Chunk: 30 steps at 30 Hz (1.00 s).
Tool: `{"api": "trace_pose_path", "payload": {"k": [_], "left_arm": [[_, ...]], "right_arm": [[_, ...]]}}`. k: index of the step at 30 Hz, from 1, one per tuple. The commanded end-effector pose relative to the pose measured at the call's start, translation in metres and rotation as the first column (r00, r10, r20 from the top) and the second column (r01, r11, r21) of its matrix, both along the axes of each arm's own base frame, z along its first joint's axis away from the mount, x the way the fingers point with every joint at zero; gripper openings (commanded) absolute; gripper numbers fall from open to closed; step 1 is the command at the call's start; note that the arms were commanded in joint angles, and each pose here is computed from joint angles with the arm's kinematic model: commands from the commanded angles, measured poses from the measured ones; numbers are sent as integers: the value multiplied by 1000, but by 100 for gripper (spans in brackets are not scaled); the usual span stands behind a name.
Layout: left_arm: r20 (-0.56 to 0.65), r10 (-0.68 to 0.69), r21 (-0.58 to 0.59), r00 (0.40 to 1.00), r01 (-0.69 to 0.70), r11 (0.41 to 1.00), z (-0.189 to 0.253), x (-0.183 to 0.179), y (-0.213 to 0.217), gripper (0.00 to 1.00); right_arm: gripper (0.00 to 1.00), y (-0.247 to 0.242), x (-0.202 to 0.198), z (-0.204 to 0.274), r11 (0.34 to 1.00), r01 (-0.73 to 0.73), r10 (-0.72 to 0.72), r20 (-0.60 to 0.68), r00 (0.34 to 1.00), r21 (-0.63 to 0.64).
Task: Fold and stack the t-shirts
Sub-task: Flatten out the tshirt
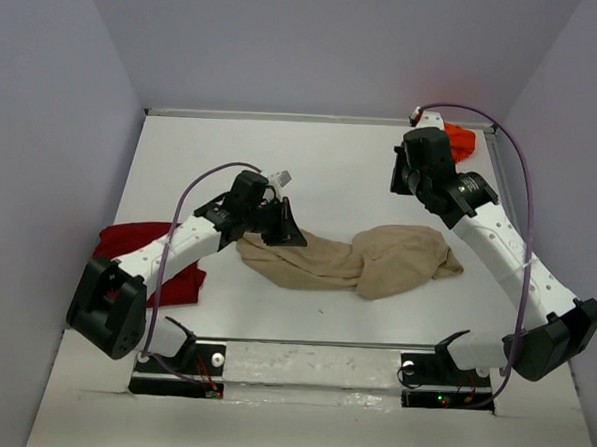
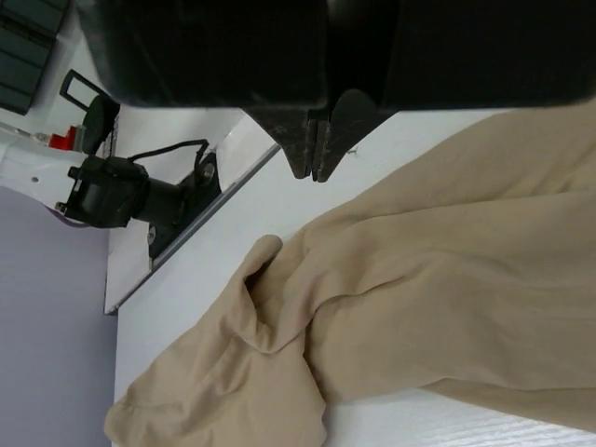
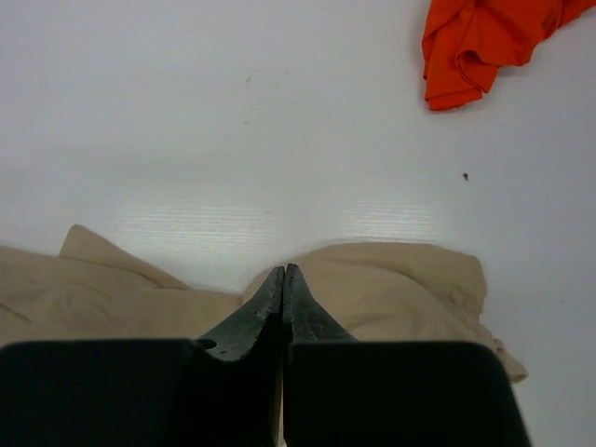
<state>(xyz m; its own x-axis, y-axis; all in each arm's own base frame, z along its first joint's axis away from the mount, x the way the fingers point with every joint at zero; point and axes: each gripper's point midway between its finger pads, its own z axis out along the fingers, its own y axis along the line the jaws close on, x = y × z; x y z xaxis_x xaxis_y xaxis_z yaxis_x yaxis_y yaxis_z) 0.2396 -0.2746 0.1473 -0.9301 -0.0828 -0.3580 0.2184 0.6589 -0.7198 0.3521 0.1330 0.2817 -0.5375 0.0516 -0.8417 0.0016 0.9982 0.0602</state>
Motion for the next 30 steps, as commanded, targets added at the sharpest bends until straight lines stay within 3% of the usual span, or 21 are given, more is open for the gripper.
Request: {"api": "trace_pose_path", "payload": {"k": [1, 10, 15, 17, 19, 21, 22, 26, 28, 30], "left_arm": [[-55, -27, -86, 998, 22, 996, 4, -8, -11, 0], [-227, 11, 62, 974, 3, 998, -89, 15, -18, 0], [-203, 59, 127, 977, -34, 991, -109, 33, -17, 0], [-132, 104, 185, 986, -78, 980, -107, 43, -10, 0], [-54, 194, 374, 979, -161, 913, -117, 54, 18, 0], [-28, 233, 476, 972, -192, 858, -126, 53, 35, 0], [2, 285, 581, 958, -234, 780, -135, 53, 58, 0], [73, 445, 725, 893, -354, 590, -144, 41, 109, 0], [62, 497, 774, 865, -357, 524, -151, 22, 131, 0], [22, 546, 780, 838, -356, 514, -159, 4, 141, 0]], "right_arm": [[0, 2, 0, 48, 999, -40, 37, 116, 993, 21], [0, -4, -22, 76, 995, -84, 71, 186, 980, 61], [0, -8, -28, 76, 995, -88, 76, 200, 977, 54], [0, -6, -27, 71, 994, -100, 89, 189, 978, 47], [0, -4, -26, 69, 993, -103, 92, 184, 979, 50], [0, -2, -26, 73, 992, -109, 96, 190, 977, 59], [0, -2, -26, 75, 992, -114, 100, 197, 975, 62], [0, -1, -28, 97, 989, -129, 108, 242, 964, 74], [0, -2, -28, 102, 988, -131, 108, 253, 961, 76], [0, 0, -28, 105, 987, -145, 121, 256, 959, 75]]}}
